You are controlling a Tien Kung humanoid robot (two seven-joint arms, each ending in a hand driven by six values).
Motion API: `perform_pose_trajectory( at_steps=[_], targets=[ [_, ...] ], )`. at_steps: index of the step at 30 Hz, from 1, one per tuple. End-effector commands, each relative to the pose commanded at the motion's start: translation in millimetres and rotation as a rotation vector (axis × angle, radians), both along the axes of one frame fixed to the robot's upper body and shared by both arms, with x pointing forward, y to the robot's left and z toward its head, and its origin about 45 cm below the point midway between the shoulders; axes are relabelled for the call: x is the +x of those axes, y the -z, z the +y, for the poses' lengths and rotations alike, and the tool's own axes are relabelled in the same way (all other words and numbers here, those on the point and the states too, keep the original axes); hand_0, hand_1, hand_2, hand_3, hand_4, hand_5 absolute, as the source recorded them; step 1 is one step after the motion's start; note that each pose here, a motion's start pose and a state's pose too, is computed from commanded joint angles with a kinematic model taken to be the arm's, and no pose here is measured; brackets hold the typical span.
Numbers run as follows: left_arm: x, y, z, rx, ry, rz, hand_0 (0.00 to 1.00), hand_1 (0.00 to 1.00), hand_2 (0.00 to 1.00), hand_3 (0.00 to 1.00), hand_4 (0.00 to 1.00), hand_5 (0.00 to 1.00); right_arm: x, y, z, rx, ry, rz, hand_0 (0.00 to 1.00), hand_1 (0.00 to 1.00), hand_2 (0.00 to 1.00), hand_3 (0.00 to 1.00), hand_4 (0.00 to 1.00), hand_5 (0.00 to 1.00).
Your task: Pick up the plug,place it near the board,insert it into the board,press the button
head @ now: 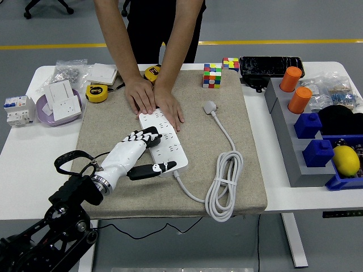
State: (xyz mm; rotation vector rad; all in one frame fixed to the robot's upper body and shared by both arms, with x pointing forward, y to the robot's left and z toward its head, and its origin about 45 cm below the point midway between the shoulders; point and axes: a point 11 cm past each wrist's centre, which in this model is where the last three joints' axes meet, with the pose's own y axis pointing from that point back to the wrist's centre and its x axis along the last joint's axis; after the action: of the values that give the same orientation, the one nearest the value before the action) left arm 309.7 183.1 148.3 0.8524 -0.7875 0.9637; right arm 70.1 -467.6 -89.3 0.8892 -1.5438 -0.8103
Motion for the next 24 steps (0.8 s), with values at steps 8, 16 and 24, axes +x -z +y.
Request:
perform_pose_trajectory(
  at_steps=[8,16,24],
  targets=[
    [-7.6,-31.8,-12,-0.033,0.036,-0.059,0.998,0.998,0.961,0.958,0.998,0.998,0.4,-0.4,-1,-0.001,-0.001,0.001,0.861,0.847,0.824,0.856,0.998,0.998],
    [-23.7,-54.6,-26,0.06,0.075,-0.038,0.303,0.191,0.325,0.869,0.774,0.409,0.3,-0.7,-2,-0.002,-0.001,0.002,0.86,0.847,0.824,0.852,0.998,0.998],
    [-23.2,-43.5,-19,0.174,0.053,0.056,0.155,0.021,0.147,0.753,0.585,0.197,0.1,-0.9,-2,-0.002,0.002,0.003,0.861,0.847,0.824,0.85,0.998,0.998]
  ],
)
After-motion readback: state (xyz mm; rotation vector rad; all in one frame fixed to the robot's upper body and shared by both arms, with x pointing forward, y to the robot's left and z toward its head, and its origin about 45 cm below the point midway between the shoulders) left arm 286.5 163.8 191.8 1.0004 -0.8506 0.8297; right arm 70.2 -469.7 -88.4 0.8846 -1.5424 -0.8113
